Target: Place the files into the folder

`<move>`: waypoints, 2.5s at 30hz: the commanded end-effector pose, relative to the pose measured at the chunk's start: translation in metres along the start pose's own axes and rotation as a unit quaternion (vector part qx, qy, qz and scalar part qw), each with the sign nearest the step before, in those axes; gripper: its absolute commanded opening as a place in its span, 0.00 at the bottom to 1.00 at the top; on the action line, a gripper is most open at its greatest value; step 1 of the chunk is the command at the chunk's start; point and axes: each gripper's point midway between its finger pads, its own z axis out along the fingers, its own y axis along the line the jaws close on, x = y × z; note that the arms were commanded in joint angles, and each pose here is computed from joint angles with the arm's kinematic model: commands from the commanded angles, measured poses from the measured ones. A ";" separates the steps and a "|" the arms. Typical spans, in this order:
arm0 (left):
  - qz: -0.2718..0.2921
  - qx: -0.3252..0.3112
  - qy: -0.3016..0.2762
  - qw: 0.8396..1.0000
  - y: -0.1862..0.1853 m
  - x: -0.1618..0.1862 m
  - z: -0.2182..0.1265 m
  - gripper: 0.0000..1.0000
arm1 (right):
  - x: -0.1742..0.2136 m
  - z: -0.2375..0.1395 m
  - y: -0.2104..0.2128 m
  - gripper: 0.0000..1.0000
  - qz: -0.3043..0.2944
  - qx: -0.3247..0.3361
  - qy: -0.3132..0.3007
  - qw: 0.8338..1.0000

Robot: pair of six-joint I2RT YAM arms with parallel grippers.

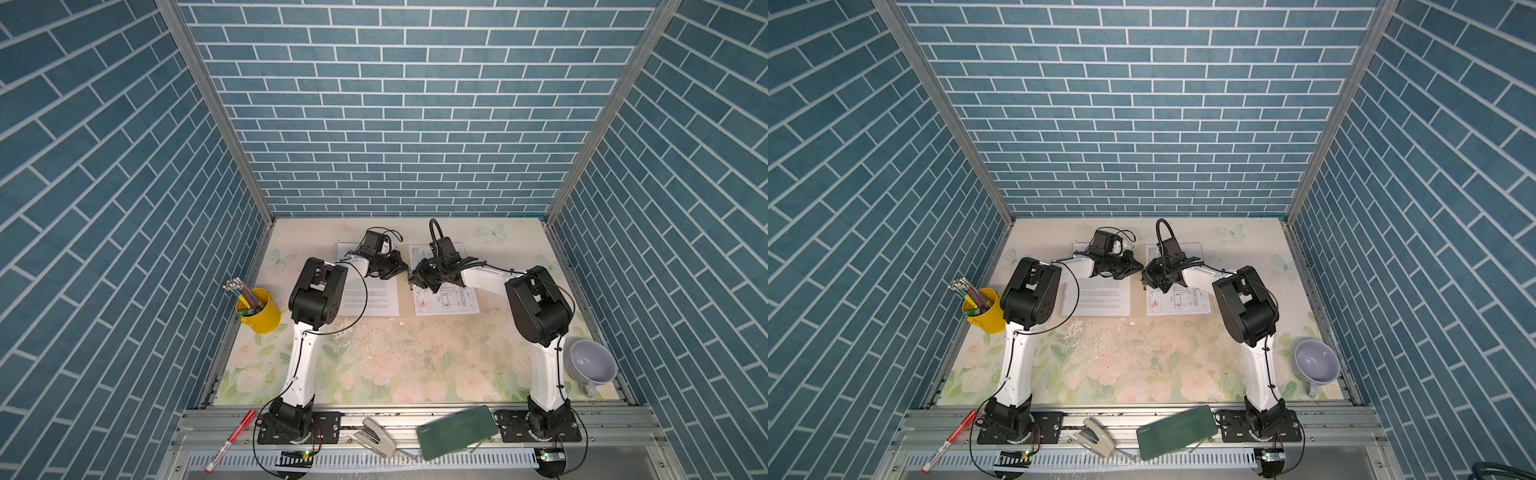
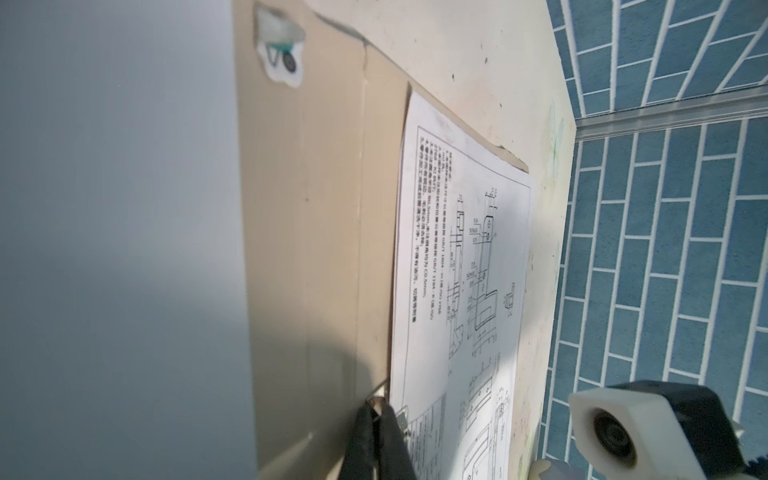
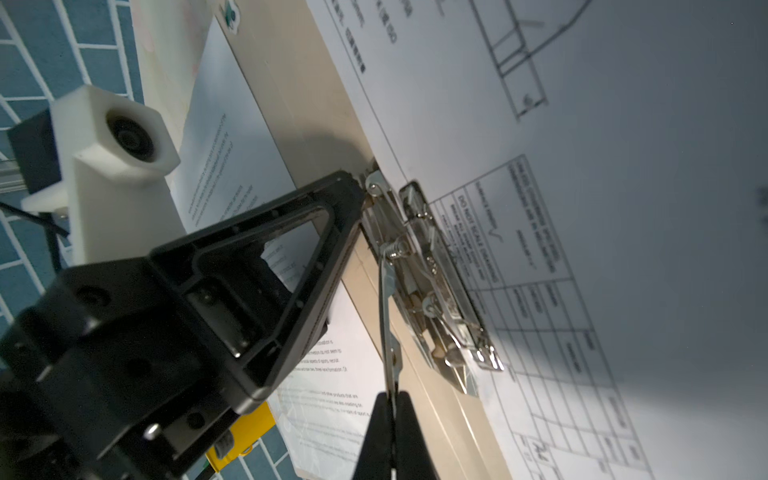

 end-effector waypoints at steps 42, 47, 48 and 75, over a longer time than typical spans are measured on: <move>0.021 -0.034 0.052 0.998 0.024 0.016 0.021 0.06 | 0.029 0.010 -0.239 0.00 0.021 0.254 0.040 0.966; 0.021 -0.036 0.052 0.998 0.025 0.016 0.021 0.06 | 0.023 0.000 -0.237 0.00 0.017 0.261 0.027 0.965; 0.021 -0.036 0.052 0.998 0.026 0.016 0.021 0.06 | 0.024 0.000 -0.241 0.00 0.017 0.271 0.030 0.962; 0.002 -0.009 0.044 0.999 0.015 0.015 0.019 0.06 | 0.030 -0.007 -0.269 0.06 0.029 0.345 -0.012 0.938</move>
